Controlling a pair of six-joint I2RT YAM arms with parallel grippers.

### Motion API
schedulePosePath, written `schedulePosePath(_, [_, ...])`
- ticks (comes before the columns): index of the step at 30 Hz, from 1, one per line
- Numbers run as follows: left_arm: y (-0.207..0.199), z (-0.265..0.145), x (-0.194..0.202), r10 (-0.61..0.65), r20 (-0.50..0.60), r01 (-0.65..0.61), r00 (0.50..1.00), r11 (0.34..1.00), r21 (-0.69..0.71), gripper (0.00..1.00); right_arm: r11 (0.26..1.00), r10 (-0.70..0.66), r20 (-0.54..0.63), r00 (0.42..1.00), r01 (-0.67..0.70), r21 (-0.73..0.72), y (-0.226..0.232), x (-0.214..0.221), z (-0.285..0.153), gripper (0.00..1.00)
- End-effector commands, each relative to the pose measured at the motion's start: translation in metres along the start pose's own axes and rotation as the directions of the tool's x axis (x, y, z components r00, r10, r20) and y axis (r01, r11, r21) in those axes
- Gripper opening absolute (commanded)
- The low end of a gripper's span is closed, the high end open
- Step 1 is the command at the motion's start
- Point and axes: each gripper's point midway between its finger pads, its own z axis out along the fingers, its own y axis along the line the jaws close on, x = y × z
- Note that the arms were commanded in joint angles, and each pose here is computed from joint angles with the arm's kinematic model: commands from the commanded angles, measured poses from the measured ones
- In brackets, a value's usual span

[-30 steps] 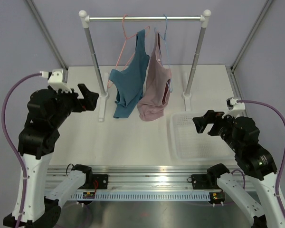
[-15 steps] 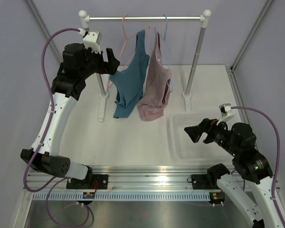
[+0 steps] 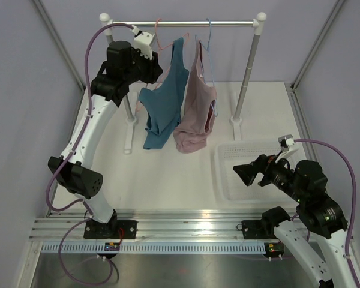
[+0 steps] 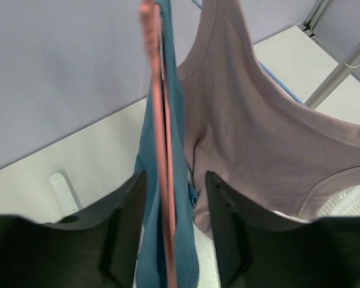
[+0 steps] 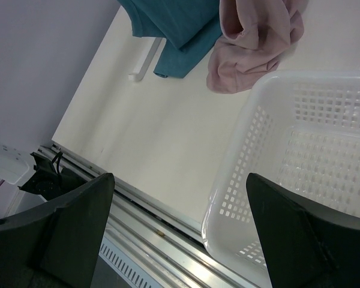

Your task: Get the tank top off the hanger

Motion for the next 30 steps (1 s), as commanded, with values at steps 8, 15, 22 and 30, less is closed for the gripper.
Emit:
schedulePosePath(8, [-0.003, -0.003, -0.043, 0.059, 0.08, -0.05, 0.995, 0.993, -0.104, 0.0, 0.999, -0.019, 0.005, 1.0, 0.019, -0.034, 0.008, -0.004, -0.002, 1.0])
schedulePosePath(15, [0.004, -0.034, -0.082, -0.003, 0.19, 0.044, 0.982, 0.977, -0.209, 0.0, 0.999, -0.026, 0.023, 0.999, 0.027, -0.032, 0.009, -0.009, -0.004, 0.99])
schedulePosePath(22, [-0.003, -0.075, -0.102, -0.002, 0.245, 0.053, 0.97, 0.977, -0.205, 0.0, 0.998, -0.056, 0.041, 0.998, 0.057, -0.007, 0.008, -0.019, -0.006, 0.99])
schedulePosePath(30, [-0.013, -0.117, -0.083, -0.009, 0.186, 0.045, 0.982, 0.98, -0.192, 0.0, 0.995, -0.097, 0.094, 0.991, 0.096, 0.015, 0.012, -0.045, -0.005, 1.0])
